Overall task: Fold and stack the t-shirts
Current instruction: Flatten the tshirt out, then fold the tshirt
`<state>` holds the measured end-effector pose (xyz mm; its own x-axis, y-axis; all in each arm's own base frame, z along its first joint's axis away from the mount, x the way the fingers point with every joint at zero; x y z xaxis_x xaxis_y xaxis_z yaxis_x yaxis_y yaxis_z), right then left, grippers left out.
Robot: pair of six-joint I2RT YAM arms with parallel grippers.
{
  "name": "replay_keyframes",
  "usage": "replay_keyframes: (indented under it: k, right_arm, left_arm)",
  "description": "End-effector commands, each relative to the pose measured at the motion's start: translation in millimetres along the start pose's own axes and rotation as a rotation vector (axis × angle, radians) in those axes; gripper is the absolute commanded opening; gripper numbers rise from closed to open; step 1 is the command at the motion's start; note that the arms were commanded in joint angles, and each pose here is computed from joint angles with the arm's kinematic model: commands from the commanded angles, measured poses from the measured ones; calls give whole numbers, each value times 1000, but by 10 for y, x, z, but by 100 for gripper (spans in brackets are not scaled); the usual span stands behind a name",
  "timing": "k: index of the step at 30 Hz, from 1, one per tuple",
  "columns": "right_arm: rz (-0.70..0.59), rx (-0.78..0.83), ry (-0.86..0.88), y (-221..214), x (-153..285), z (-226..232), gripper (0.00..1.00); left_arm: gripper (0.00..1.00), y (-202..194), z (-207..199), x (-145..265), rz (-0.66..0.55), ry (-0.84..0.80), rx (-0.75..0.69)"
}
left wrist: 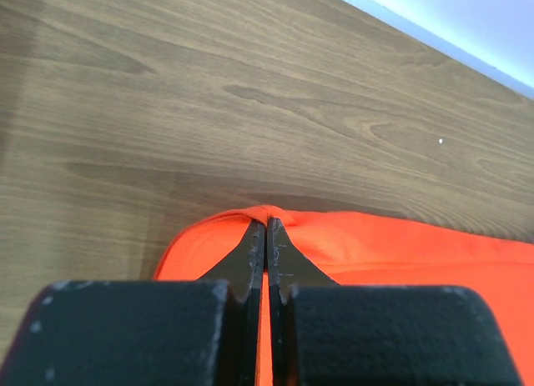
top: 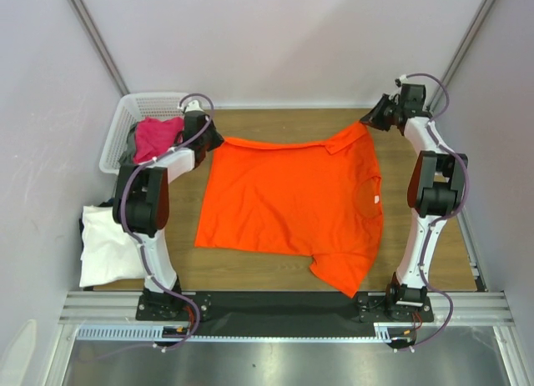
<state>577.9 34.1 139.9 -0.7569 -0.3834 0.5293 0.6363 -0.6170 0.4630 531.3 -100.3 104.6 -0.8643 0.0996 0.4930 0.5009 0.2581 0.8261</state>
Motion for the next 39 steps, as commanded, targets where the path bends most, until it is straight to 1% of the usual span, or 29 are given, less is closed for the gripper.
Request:
replay_keyframes:
  k: [1,5,6,9,13,14,15,16,17,20,23,26,33,39]
  right_arm:
    - [-14,11,23,144,154,249,0]
    - [16,-39,-21,5,322,211,0]
    - [6,-37,-16,18,406,263,0]
    - [38,-76,-51,-118,487,165,0]
    - [63,-110,-72,-244,671,131,0]
    - [83,-127,-92,-328,707,78,0]
    - [89,-130,-98,-360,736,61,0]
    - [85,-129,-95,-368,811,106,0]
    - [107,-142,-110,-470,830,43,0]
    - [111,-150,-124,-560,946,21,0]
    - [126,-165,-152,-681,1027,-54,0]
    - [134,-180,-172,-778,1082,-140,0]
    - [147,-197,-218,-947,1247,-239,0]
    - [161,-223,-252,-1123,1332,-382,0]
  left_arm:
    - [0,380,-34,61,-52,-58,-5]
    - [0,382,23,115,-17,-61,-42]
    - [0,370,37,129,-2,-60,-48]
    - [0,311,52,155,30,-72,-59]
    - [0,283,78,233,37,-74,-70]
    - [0,270,96,248,38,-69,-71]
    - [0,168,135,279,72,-60,-71]
    - [0,157,141,300,74,-58,-72]
    - [0,128,183,341,85,-46,-72]
    - [0,129,277,424,93,-23,-70]
    - [0,20,409,485,125,3,-67]
    - [0,-4,490,537,131,13,-70]
    - [0,-105,525,575,161,1,-96]
    - [0,-246,605,675,199,32,-103]
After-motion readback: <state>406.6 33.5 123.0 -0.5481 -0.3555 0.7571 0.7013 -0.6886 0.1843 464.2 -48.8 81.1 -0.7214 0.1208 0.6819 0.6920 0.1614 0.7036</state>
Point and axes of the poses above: each gripper's point midway between its finger pads, its own x axis back along the fingers, its own z axis along the line the jaws close on, y = z × x, the point moved 1 cm from there along x, back along the fingers, and after that the axes turned 11 degrees about -x, right-handed, at the moved point
